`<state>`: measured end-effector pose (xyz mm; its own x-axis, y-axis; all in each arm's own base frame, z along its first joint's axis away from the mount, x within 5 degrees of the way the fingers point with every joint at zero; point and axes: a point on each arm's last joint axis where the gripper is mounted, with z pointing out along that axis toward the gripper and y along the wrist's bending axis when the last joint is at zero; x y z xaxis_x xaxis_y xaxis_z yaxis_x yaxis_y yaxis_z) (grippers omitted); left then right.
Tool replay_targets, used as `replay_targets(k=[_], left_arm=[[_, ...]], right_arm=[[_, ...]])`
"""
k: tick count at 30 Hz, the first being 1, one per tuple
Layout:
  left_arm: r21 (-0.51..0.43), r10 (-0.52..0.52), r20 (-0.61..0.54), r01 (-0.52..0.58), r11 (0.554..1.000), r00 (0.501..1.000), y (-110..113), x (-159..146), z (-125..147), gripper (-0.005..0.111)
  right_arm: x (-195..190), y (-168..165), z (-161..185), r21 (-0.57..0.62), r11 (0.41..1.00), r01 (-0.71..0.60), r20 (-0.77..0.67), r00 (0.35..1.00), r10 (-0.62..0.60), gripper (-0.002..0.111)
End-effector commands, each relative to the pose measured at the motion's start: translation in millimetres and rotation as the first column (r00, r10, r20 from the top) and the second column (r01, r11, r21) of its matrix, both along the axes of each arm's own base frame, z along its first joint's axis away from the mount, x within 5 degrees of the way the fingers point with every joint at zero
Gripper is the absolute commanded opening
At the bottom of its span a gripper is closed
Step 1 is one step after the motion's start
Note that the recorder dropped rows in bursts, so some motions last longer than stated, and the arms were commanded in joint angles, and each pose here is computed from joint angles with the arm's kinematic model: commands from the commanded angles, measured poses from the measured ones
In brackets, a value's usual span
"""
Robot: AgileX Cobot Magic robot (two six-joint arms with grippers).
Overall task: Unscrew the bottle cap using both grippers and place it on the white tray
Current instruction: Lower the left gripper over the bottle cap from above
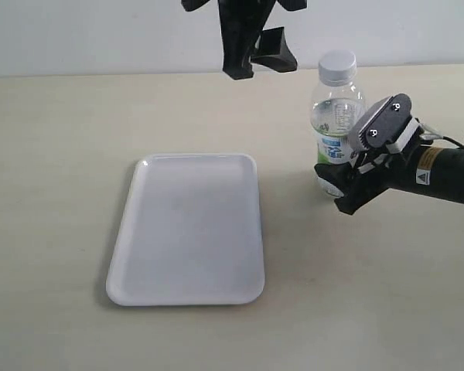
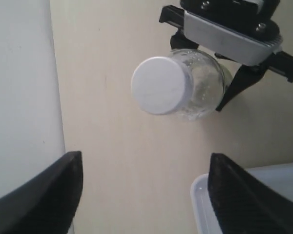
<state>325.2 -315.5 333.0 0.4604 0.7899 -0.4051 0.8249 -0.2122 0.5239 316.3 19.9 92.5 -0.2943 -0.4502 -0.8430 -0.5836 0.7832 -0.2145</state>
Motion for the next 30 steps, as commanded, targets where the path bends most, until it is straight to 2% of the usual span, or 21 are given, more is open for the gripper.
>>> replay_targets(k=[1, 7, 14, 21, 27, 30], left_arm=[[0.009, -0.017, 0.018, 0.017, 1.000, 1.000, -0.5, -3.3, 5.3, 0.070], [0.007, -0.056, 0.019, 0.056, 0.998, 0.998, -13.5, -16.4, 5.4, 0.070], [0.012, -0.132, 0.085, 0.132, 0.991, 0.988, -27.5, -27.4, 6.5, 0.070], [0.024, -0.121, 0.066, 0.120, 0.992, 0.990, -34.5, -19.3, -12.0, 0.070], [0.009, -0.110, 0.053, 0.110, 0.994, 0.992, -36.4, -18.5, -14.5, 0.070], [-0.001, -0.077, -0.005, 0.077, 0.997, 0.997, -35.8, -20.7, -15.8, 0.070]], right_arm=[[0.7, -0.5, 11.5, -0.023, 0.999, -0.024, 0.054, 0.998, 0.025, 0.000], [0.2, -0.2, 9.8, -0.037, 0.999, -0.036, 0.052, 0.998, 0.038, 0.000], [-0.7, 1.0, 9.4, -0.051, 0.997, -0.063, 0.053, 0.996, 0.065, 0.000], [-0.9, 0.7, 8.8, -0.076, 0.995, -0.072, 0.058, 0.995, 0.077, 0.000], [-0.9, 0.6, 8.7, -0.078, 0.994, -0.073, 0.057, 0.995, 0.078, 0.000], [-0.9, 0.7, 8.8, -0.079, 0.994, -0.074, 0.059, 0.995, 0.079, 0.000]])
